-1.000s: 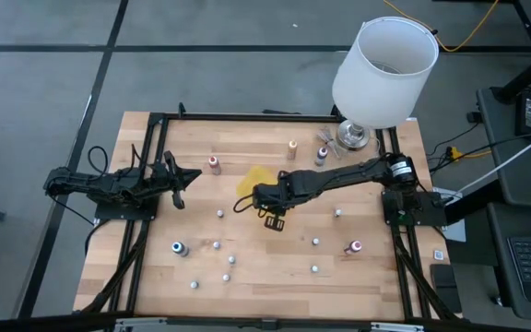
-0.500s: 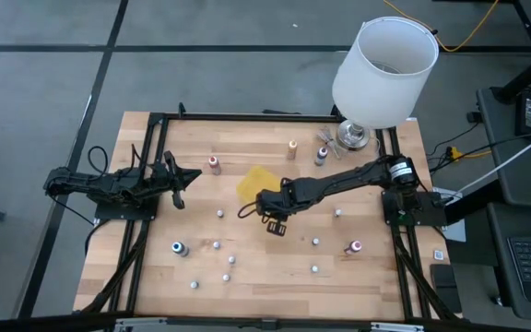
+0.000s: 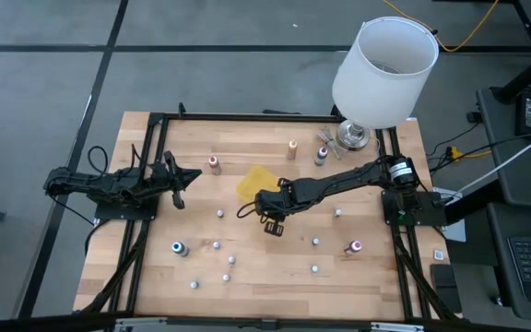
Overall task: Pick & Place food coloring
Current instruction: Put the small black food coloring bottle into the yellow bin
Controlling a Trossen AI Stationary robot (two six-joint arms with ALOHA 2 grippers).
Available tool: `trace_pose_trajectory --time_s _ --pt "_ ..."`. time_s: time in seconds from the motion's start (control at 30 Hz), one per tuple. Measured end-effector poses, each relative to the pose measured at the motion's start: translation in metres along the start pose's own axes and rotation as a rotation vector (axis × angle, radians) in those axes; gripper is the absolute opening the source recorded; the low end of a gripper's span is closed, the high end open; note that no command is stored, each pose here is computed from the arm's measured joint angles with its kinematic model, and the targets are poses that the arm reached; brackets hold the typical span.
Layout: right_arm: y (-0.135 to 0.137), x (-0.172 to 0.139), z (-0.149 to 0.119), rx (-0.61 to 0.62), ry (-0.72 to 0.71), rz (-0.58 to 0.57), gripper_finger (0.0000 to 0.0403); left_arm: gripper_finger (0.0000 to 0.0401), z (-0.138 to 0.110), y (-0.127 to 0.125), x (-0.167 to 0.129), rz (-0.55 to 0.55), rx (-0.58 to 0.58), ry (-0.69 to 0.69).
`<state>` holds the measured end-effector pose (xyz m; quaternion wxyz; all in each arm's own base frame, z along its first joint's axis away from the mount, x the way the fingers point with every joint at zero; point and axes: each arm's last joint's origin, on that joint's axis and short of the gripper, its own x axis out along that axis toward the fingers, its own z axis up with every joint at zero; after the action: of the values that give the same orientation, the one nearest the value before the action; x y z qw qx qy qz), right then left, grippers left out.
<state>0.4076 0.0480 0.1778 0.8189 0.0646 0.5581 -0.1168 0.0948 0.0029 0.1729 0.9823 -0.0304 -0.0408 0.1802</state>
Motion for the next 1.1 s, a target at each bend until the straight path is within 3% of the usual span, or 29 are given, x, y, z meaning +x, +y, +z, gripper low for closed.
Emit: trace_pose_trajectory --time_s 1.1 --pt "0.002 0.014 -0.001 -0.027 0.014 0.003 0.0091 0.0012 0.0 0.0 0.0 0.001 0.0 0.0"
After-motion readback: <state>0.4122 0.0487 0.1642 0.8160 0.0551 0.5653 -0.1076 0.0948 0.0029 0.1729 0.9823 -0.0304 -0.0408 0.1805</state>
